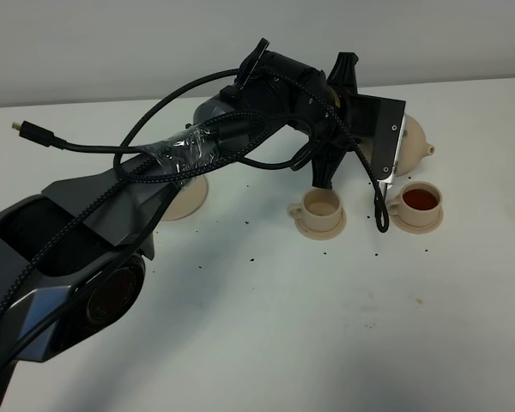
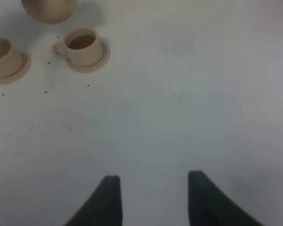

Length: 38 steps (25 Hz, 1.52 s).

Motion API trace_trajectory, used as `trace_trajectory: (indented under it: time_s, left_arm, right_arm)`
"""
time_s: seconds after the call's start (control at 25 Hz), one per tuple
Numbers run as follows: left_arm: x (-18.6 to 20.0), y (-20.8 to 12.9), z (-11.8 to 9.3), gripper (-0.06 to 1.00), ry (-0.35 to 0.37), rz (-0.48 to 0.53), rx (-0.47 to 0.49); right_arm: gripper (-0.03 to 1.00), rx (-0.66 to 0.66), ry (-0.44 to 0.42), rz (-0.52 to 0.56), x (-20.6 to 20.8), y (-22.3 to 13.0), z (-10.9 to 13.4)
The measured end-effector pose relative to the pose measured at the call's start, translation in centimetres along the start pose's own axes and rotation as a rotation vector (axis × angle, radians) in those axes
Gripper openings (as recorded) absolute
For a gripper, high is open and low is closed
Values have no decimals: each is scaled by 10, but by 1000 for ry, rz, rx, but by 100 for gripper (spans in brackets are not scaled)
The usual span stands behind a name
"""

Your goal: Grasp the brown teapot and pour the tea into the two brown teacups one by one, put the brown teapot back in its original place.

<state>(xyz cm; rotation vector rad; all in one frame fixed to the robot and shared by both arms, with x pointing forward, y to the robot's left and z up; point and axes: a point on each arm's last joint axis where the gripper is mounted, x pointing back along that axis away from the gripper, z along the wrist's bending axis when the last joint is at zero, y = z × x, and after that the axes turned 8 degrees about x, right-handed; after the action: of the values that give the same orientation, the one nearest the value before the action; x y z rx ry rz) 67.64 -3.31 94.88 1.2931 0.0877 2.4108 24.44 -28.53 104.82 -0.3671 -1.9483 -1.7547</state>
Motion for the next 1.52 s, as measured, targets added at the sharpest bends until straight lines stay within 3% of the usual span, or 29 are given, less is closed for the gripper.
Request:
trace_trajectory:
  time_s: [0.88,1.52]
  left_arm:
    - [0,-18,1,13,-58,41,-59]
    - [1,-22,1,13,-67,48,-48]
  right_arm:
    - [34,0,0,0,0,0,0]
    - [34,0,0,0,0,0,0]
